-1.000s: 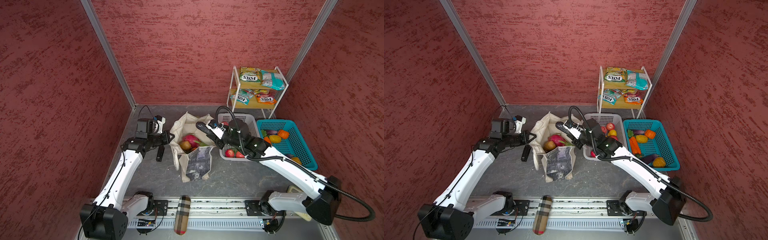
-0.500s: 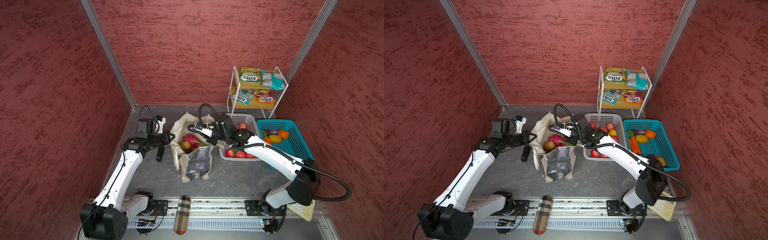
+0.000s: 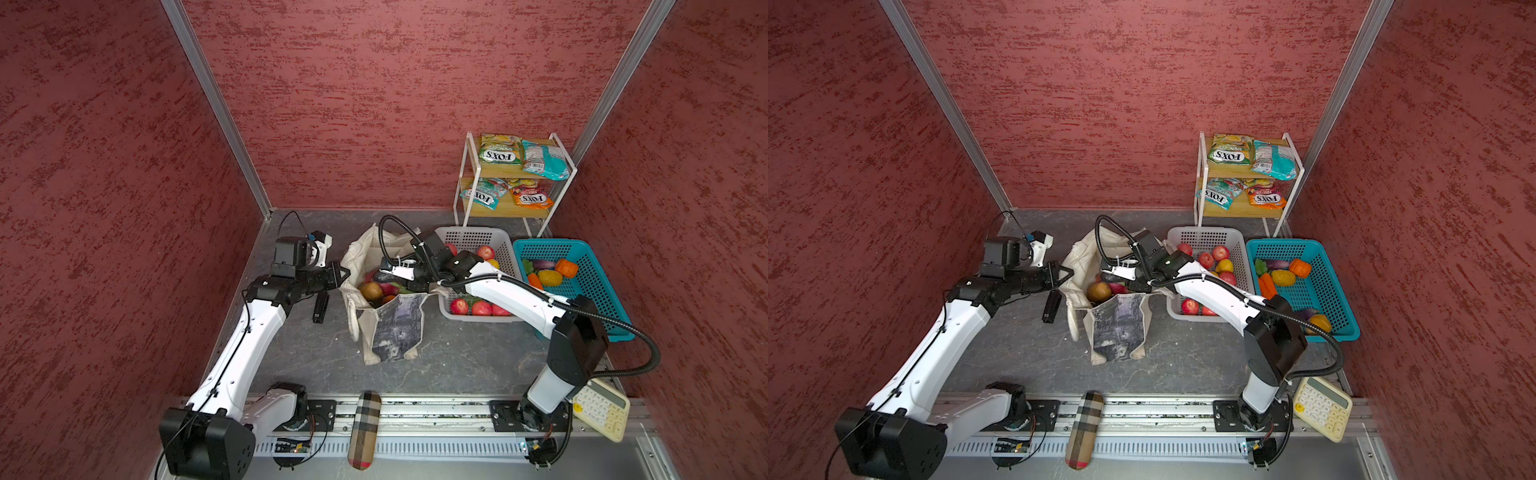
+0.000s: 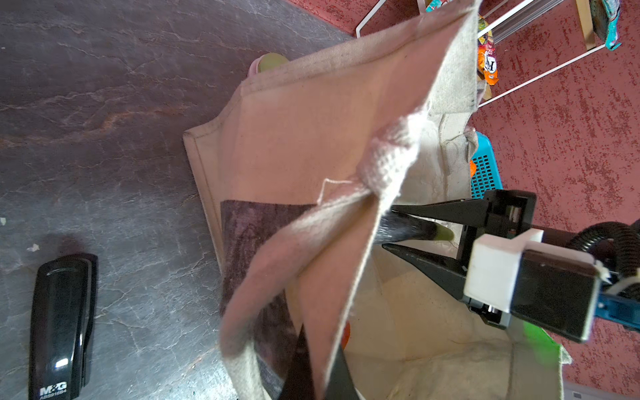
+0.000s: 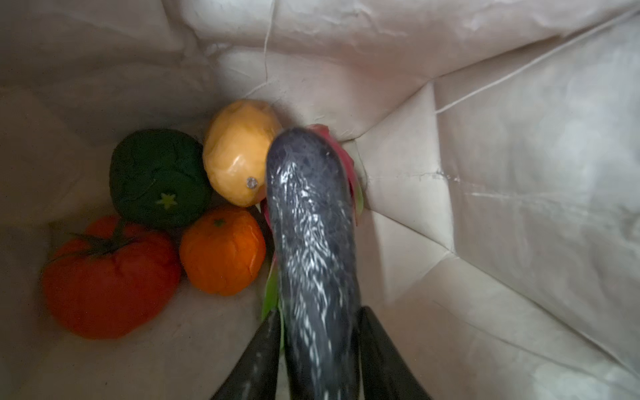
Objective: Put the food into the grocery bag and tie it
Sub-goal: 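Lower the dark eggplant into the bag and open the right gripper, then move the right gripper back over the teal basket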
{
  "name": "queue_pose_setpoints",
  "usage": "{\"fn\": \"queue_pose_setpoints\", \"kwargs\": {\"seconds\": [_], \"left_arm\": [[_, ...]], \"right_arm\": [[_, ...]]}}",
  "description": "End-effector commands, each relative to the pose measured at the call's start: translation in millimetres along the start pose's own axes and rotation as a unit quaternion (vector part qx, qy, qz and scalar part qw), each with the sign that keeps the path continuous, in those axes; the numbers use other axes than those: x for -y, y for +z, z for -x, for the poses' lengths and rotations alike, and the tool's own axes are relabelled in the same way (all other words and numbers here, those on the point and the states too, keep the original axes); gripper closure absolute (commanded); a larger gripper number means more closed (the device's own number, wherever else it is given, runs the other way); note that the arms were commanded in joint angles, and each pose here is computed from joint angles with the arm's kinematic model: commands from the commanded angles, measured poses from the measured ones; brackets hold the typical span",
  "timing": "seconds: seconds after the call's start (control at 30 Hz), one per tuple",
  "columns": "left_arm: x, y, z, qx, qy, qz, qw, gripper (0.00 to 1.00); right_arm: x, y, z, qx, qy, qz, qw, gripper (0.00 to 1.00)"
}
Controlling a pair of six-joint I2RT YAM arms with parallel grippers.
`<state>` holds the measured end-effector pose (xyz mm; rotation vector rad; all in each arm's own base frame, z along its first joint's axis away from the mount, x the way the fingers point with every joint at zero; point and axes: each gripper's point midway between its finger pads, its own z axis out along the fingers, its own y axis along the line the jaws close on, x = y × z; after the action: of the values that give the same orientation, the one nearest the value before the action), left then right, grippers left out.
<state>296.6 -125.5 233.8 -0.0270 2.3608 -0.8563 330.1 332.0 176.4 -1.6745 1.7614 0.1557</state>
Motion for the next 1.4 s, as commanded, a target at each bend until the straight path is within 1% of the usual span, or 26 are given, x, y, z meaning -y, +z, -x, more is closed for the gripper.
{"fn": "queue_pose_setpoints", "kwargs": {"seconds": [0.0, 0.13, 0.3, 0.37, 0.4, 0.47, 0.5, 0.53, 0.63, 0.7, 0.77, 0.8, 0.83, 0.87, 0.93, 0.97, 1.0, 1.07, 1.13, 1.2, 1.23, 1.33, 1.37], "left_arm": [[3, 2, 2, 0.002, 0.016, -0.007, 1.0, 1.0], [3, 1, 2, 0.002, 0.016, -0.006, 1.0, 1.0], [3, 1, 2, 0.001, 0.016, -0.006, 1.0, 1.0], [3, 2, 2, 0.001, 0.016, -0.006, 1.0, 1.0], [3, 1, 2, 0.002, 0.016, -0.005, 1.0, 1.0], [3, 1, 2, 0.003, 0.017, -0.005, 1.0, 1.0], [3, 0, 2, 0.003, 0.018, -0.005, 1.0, 1.0], [3, 1, 2, 0.003, 0.017, -0.004, 1.0, 1.0], [3, 0, 2, 0.003, 0.018, -0.004, 1.0, 1.0], [3, 0, 2, 0.003, 0.019, -0.004, 1.0, 1.0], [3, 0, 2, 0.003, 0.02, -0.003, 1.0, 1.0], [3, 0, 2, 0.004, 0.019, -0.003, 1.0, 1.0], [3, 0, 2, 0.004, 0.019, -0.002, 1.0, 1.0], [3, 0, 2, 0.003, 0.019, -0.001, 1.0, 1.0], [2, 1, 1, 0.001, 0.019, -0.001, 1.0, 1.0], [2, 1, 1, 0.001, 0.019, -0.001, 1.0, 1.0], [2, 1, 1, 0.001, 0.019, -0.001, 1.0, 1.0], [2, 1, 1, 0.001, 0.019, 0.0, 1.0, 1.0], [1, 2, 1, 0.0, 0.018, 0.002, 1.0, 1.0], [0, 2, 0, -0.001, 0.019, 0.003, 1.0, 1.0], [0, 3, 0, -0.001, 0.019, 0.005, 1.0, 1.0], [0, 3, -1, -0.003, 0.019, 0.006, 1.0, 1.0], [0, 3, -1, -0.003, 0.019, 0.006, 1.0, 1.0]], "right_arm": [[-1, -3, 0, -0.015, -0.036, 0.007, 0.999, 0.57], [-1, -1, 3, -0.016, -0.045, 0.015, 0.999, 0.53], [-1, 2, 8, -0.013, -0.049, 0.024, 0.998, 0.51], [-2, 4, 11, -0.01, -0.051, 0.029, 0.998, 0.48], [-2, 4, 15, -0.007, -0.053, 0.029, 0.998, 0.42], [-2, 3, 22, 0.004, -0.055, 0.026, 0.998, 0.28], [-1, 2, 26, 0.012, -0.054, 0.022, 0.998, 0.19], [0, -1, 32, 0.023, -0.052, 0.017, 0.998, 0.02], [14, -14, 47, 0.057, -0.034, -0.021, 0.998, 0.01], [31, -30, 58, 0.078, -0.011, -0.067, 0.995, 0.01], [57, -51, 67, 0.1, 0.031, -0.133, 0.986, 0.01], [72, -65, 72, 0.112, 0.066, -0.173, 0.976, 0.01], [90, -81, 71, 0.114, 0.105, -0.22, 0.963, 0.01], [108, -100, 70, 0.119, 0.155, -0.267, 0.944, 0.01], [136, -140, 58, 0.122, 0.249, -0.355, 0.893, 0.01], [148, -165, 46, 0.126, 0.31, -0.403, 0.852, 0.01], [153, -183, 39, 0.129, 0.352, -0.426, 0.823, 0.01], [153, -202, 31, 0.121, 0.389, -0.434, 0.804, 0.01], [153, -220, 19, 0.108, 0.433, -0.449, 0.774, 0.01], [148, -235, -1, 0.092, 0.485, -0.465, 0.735, 0.01], [145, -241, -10, 0.091, 0.506, -0.469, 0.718, 0.01], [133, -267, -39, 0.108, 0.579, -0.467, 0.66, 0.01], [129, -274, -53, 0.114, 0.604, -0.466, 0.637, 0.01]]}}
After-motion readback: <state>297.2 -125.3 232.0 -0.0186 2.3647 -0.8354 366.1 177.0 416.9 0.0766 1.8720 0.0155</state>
